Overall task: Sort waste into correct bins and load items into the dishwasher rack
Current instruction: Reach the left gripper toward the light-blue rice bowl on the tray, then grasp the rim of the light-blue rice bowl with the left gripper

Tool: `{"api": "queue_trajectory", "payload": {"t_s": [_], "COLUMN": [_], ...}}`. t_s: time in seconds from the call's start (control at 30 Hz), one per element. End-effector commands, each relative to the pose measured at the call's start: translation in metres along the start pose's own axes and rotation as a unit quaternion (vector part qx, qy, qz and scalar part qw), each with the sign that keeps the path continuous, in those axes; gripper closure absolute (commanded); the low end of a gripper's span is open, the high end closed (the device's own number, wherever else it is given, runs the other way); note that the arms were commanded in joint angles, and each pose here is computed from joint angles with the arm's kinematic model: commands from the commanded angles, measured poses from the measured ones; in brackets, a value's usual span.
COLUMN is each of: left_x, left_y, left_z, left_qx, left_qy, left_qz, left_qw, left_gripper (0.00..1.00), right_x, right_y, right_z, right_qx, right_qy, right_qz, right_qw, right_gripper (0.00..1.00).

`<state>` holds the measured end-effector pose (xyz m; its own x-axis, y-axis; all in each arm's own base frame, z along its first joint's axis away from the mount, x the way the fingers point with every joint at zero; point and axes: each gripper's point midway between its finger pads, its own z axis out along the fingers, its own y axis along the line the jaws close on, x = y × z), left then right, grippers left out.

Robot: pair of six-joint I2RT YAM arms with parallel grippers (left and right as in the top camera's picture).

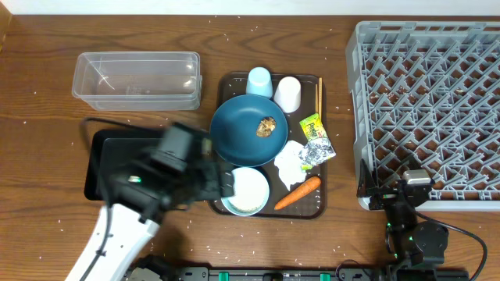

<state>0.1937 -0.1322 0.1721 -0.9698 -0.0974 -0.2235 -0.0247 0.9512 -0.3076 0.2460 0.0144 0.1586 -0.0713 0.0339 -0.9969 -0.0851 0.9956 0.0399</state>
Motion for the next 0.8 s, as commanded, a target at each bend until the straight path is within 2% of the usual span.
{"api": "queue_trajectory", "payload": {"t_s": [0.0,0.2,0.3,0.47,0.77], "left_x": [-0.002,0.008,0.011,0.002,0.006], "left_y": [-0.015,-0.079,-0.097,-0.096,-0.092], "left_z": [0.002,0.025,0.037,0.064,0.124], "left_qx": [-0.037,0.002,0.014,-0.024,-0.078], "left_qy": [-0.041,-0.067,-0.065,-0.070,-0.033], "left_qz": [-0.020,0.054,0.073,0.075,0.082], "left_qw": [0.998,0.996,0.995,0.994,0.993], "left_gripper": [0.02,0.02,0.02,0.02,0.01], "right_x": [0.000,0.000,0.000,0.000,0.000], "right_y": [-0.003,-0.003,-0.003,-0.003,-0.003], "right_z": [0.000,0.000,0.000,0.000,0.000], "right_qx": [0.007,0.007,0.007,0.007,0.007], "right_qy": [0.000,0.000,0.000,0.000,0.000], "right_qz": [0.002,0.002,0.002,0.002,0.002], "right_qw": [1.000,1.000,1.000,1.000,1.000], "right_gripper": [0.01,0.01,0.01,0.01,0.01]}}
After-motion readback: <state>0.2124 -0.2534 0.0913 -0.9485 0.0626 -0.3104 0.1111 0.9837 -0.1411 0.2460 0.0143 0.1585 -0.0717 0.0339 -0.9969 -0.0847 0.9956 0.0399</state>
